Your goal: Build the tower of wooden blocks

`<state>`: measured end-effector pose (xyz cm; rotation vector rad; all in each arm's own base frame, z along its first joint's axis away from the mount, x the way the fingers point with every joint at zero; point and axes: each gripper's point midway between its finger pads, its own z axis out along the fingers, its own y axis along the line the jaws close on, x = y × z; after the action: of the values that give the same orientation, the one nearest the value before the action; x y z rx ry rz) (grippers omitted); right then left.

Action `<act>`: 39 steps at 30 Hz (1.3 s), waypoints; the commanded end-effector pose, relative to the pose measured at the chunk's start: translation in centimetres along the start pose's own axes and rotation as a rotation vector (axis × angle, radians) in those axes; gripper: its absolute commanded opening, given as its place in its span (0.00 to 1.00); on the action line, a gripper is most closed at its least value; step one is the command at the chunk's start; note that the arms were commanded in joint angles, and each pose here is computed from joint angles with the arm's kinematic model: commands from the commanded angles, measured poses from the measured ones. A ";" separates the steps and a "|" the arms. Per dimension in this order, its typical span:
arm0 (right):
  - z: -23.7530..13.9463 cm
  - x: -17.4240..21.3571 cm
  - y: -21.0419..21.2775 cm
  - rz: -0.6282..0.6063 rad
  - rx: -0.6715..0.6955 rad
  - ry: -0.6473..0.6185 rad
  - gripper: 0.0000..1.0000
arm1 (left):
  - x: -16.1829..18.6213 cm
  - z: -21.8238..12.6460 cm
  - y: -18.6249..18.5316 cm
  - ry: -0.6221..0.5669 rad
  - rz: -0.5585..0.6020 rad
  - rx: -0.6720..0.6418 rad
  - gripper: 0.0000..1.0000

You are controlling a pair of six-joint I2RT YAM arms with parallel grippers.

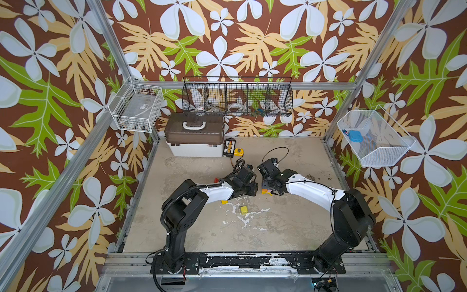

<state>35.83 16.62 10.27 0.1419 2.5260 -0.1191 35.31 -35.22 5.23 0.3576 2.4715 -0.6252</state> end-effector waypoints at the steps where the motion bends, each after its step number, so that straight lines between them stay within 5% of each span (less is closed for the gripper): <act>1: -0.7 -0.6 -0.5 0.002 0.013 -0.022 0.38 | -0.6 0.2 -1.0 -0.002 -0.017 0.046 0.55; 17: -4.2 -2.3 -3.0 0.071 0.004 -0.126 0.45 | -1.4 0.5 -1.2 -0.008 -0.025 0.032 0.55; 39: -4.4 -2.2 -3.8 0.081 0.003 -0.128 0.45 | -2.0 0.9 -1.0 -0.019 -0.019 0.007 0.54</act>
<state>34.70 13.46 15.10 0.2271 2.3968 -0.0865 36.97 -36.96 6.06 0.3326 2.4537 -0.6566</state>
